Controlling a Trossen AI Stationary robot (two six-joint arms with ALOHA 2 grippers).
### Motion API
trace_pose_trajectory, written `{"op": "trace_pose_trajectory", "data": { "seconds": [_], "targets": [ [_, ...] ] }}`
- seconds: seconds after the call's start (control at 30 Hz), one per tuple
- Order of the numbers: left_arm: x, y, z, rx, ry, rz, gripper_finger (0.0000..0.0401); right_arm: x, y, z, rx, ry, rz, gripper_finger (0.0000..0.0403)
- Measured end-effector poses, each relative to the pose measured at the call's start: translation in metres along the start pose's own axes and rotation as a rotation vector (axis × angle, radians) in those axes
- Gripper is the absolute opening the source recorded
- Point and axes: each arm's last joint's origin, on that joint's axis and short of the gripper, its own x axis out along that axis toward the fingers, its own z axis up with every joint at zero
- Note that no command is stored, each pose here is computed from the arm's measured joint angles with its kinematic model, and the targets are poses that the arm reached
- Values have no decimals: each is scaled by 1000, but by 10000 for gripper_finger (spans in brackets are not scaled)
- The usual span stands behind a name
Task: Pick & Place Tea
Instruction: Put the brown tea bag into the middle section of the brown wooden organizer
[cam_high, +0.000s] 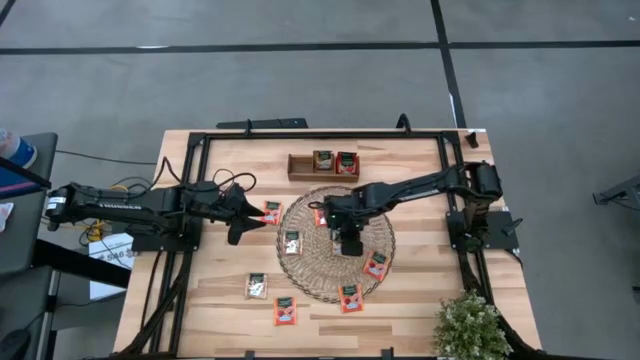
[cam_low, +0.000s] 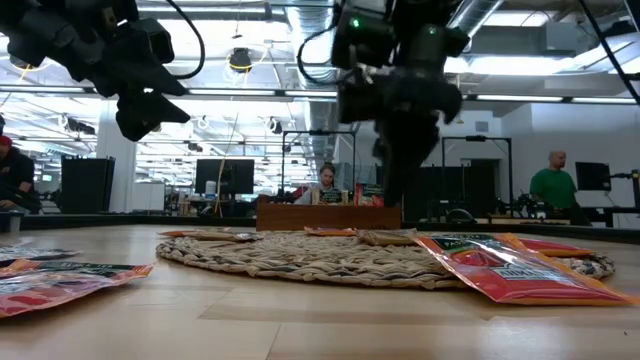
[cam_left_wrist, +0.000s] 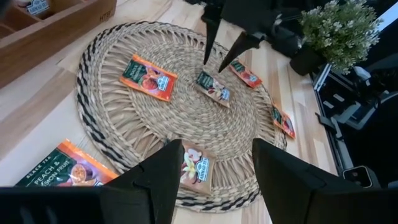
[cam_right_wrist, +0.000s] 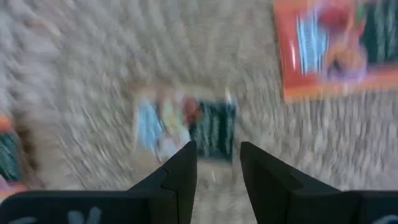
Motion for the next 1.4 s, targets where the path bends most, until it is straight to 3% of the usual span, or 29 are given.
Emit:
{"op": "trace_pose_trajectory", "data": {
  "seconds": [0.27,0.43,0.67,1.0,1.4],
  "targets": [
    [0,0,0,-5,4,3,188,7,12,-3,-22,34,3,115],
    [0,0,0,-4,3,2,188,16,18,-5,-46,57,-68,115],
    [0,0,0,-5,1,1,188,33,15,-3,-41,79,-77,115],
    [0,0,0,-6,1,1,188,34,15,-5,-42,98,-89,114],
    [0,0,0,-6,1,1,188,34,16,-5,-45,98,-88,42]
  ]
}}
